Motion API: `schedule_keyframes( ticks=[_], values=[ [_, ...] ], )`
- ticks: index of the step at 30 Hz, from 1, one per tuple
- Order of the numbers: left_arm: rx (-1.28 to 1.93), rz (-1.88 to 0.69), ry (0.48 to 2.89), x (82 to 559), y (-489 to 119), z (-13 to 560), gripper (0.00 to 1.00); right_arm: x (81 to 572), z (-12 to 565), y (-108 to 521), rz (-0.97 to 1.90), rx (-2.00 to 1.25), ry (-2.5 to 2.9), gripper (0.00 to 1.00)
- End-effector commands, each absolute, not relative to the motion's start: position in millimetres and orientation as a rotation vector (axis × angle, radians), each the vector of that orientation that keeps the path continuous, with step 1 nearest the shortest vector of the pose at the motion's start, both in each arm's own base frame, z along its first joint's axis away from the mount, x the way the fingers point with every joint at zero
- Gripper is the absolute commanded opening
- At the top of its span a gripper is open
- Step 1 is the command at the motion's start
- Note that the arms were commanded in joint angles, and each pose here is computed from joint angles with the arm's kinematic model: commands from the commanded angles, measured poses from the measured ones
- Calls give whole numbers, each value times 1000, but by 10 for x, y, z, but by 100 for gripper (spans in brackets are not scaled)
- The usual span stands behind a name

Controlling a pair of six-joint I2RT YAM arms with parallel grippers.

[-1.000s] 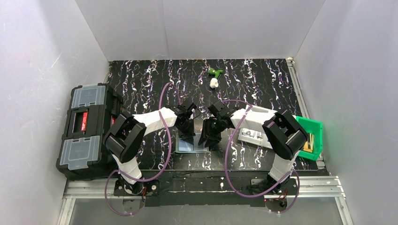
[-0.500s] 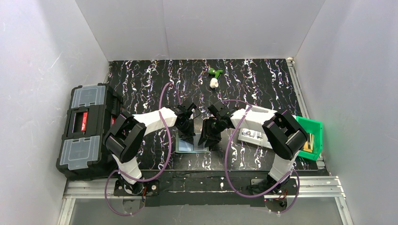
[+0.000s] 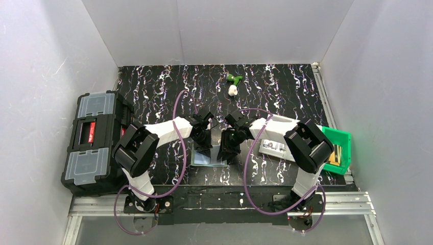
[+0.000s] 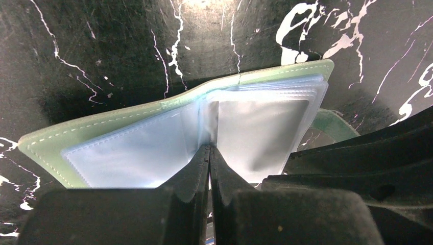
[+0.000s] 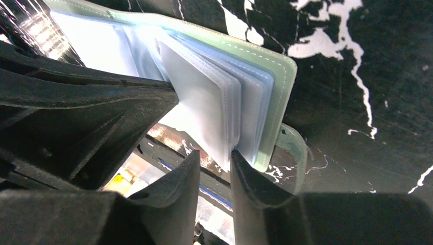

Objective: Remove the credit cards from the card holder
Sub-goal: Remove the credit card from the card holder.

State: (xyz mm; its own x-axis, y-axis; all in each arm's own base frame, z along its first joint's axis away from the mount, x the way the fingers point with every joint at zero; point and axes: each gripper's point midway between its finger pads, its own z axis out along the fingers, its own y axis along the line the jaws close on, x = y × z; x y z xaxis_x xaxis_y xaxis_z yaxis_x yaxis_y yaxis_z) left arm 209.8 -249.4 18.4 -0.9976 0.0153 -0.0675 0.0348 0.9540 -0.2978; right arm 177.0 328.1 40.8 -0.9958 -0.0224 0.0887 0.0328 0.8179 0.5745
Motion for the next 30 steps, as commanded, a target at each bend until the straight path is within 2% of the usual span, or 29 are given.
schedule_keyframes(
  ticks=[1, 5, 11, 22, 30],
  values=[
    [102, -372, 3127, 1856, -2377, -150, 0, 1864, 658, 3543, -1093, 69, -2897, 29],
    [137, -407, 3115, 1857, -2403, -122, 0, 1871, 710, 3543, -1103, 95, -2904, 27],
    [195, -506, 3091, 1841, -2489, -62, 0, 1890, 834, 3525, -1131, 142, -2934, 38],
    [229, -643, 3069, 1758, -2563, 25, 0, 1940, 1014, 3549, -1187, 226, -2956, 44],
    [222, -741, 3069, 1679, -2605, 29, 0, 1939, 1081, 3608, -1221, 292, -2908, 45]
  ],
)
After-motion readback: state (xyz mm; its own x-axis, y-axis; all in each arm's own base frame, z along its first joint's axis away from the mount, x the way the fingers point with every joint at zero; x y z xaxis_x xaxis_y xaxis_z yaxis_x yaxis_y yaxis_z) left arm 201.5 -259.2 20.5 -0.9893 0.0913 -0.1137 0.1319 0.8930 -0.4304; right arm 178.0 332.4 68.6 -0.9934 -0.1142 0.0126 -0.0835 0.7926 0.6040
